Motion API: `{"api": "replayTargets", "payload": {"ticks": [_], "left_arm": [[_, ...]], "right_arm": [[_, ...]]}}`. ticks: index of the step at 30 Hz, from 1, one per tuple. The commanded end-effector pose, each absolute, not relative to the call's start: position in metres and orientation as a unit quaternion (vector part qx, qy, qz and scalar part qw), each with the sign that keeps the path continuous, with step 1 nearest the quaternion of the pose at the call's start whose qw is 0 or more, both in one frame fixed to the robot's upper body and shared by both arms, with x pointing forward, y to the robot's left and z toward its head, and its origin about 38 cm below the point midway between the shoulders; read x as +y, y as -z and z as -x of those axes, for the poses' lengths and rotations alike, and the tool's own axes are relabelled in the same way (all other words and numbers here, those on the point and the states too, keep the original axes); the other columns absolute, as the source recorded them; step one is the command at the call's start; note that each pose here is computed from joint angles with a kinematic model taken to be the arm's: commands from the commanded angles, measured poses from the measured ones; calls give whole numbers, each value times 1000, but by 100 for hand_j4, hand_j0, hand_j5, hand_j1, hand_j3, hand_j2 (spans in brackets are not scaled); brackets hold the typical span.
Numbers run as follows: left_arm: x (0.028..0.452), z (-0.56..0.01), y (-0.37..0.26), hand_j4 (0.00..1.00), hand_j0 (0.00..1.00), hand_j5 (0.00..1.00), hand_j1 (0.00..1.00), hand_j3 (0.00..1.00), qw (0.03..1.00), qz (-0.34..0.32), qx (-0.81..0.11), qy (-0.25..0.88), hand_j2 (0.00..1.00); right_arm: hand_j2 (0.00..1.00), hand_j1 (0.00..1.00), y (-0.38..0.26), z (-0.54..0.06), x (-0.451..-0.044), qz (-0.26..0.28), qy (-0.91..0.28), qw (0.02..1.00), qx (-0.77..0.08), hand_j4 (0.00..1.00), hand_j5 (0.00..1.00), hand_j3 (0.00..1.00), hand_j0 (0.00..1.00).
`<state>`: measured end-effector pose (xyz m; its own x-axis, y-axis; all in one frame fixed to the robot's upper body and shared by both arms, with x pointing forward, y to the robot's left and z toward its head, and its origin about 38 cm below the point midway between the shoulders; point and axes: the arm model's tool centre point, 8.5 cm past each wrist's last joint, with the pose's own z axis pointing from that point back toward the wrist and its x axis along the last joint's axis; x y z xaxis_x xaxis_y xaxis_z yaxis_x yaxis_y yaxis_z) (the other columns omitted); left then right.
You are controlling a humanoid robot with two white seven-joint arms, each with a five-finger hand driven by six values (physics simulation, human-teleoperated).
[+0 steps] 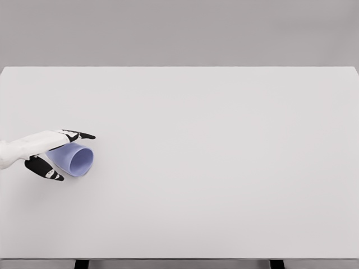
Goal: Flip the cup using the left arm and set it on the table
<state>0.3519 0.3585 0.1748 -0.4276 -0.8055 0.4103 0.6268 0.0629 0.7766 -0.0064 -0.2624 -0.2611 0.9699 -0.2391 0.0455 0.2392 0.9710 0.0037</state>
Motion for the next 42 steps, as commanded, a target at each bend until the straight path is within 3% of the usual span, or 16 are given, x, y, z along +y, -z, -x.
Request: {"api": "replayTargets", "payload": {"ticks": [1, 23, 30, 39, 42], "left_arm": [[358, -352, -173, 100, 100, 100, 100, 100, 529, -90, -502, 679, 100], [356, -357, -160, 100, 100, 100, 100, 100, 533, -96, -496, 679, 100], [356, -357, -158, 80, 80, 80, 80, 80, 533, -97, -492, 681, 80], [356, -355, -156, 80, 80, 80, 80, 80, 538, -96, -488, 681, 80], [357, -356, -156, 74, 74, 74, 74, 74, 538, -97, -487, 681, 74]], "right_arm": [[100, 100, 261, 6, -262, 1, 120, 993, -23, 100, 100, 100, 100], [100, 100, 261, 6, -262, 1, 120, 993, -23, 100, 100, 100, 100], [100, 100, 261, 5, -262, 1, 121, 992, -24, 100, 100, 100, 100], [100, 100, 261, 6, -262, 1, 120, 993, -23, 100, 100, 100, 100], [100, 100, 261, 6, -262, 1, 120, 993, -23, 100, 100, 100, 100]]}}
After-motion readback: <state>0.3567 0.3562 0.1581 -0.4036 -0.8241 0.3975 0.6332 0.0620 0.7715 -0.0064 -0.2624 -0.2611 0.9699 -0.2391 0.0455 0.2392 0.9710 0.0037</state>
